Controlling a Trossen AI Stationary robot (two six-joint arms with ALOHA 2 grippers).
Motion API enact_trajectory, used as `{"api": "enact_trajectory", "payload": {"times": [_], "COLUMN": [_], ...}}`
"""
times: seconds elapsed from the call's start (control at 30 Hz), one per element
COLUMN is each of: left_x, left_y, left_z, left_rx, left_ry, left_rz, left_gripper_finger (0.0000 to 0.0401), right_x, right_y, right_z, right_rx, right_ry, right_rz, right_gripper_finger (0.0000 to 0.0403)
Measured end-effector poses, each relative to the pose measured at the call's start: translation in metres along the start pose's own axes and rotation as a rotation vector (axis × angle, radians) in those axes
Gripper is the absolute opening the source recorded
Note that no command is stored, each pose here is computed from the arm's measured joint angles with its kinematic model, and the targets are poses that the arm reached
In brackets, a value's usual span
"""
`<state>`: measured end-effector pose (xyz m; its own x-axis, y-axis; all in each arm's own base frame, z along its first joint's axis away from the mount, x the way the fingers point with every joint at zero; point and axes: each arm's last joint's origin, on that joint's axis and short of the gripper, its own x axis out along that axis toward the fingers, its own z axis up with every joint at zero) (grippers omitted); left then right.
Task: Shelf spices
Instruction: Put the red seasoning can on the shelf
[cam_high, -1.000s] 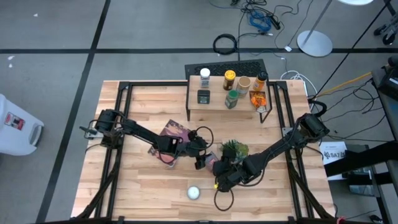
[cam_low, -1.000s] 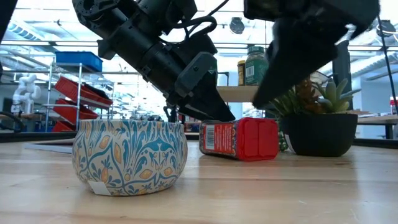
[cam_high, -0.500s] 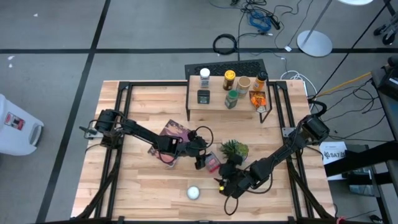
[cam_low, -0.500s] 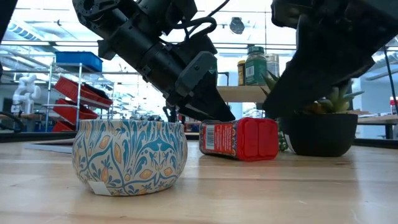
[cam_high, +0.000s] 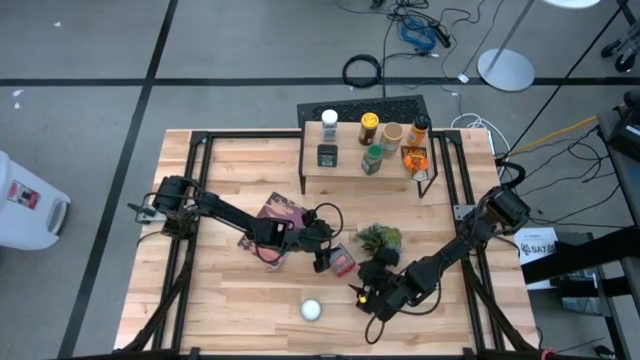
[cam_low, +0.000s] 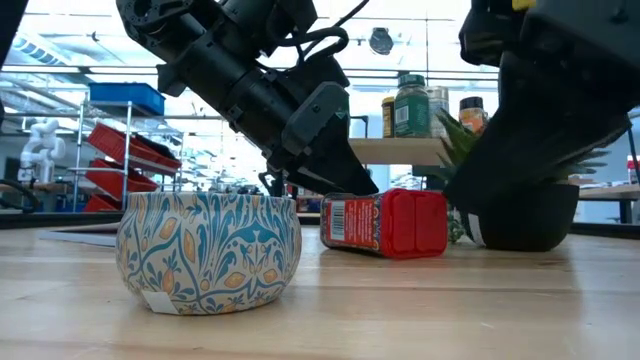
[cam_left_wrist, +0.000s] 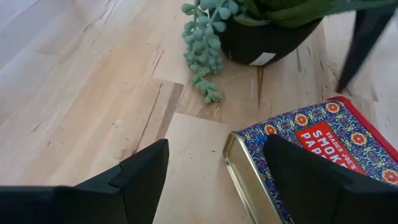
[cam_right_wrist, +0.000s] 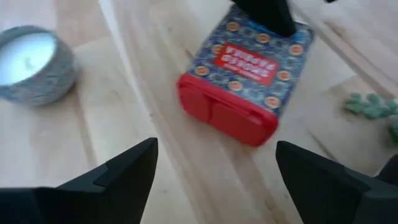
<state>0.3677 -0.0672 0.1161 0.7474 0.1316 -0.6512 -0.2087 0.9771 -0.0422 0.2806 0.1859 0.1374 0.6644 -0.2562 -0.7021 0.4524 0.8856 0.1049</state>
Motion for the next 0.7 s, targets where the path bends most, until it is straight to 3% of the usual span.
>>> {"api": "enact_trajectory", "payload": {"times": [0.23, 0.7], "left_x": [0.0, -0.0002], "left_y": [-0.0006, -0.0017], "left_z": [-0.0002, -0.0002], "left_rx": [-0.001, 0.0], "left_ry": [0.006, 0.002], "left_rz": [-0.018, -0.028], "left_gripper_finger": [0.0283, 0.0283], "right_x": [0.003, 0.0074], "right_y": [-0.0073, -0.0089], "right_z": [-0.0053, -0.0094], "right_rx": [0.035, 0.107], "right_ry": [-0.051, -0.136], "right_rz": [-0.046, 0.025], "right_gripper_finger": [0.0315, 0.0359]}}
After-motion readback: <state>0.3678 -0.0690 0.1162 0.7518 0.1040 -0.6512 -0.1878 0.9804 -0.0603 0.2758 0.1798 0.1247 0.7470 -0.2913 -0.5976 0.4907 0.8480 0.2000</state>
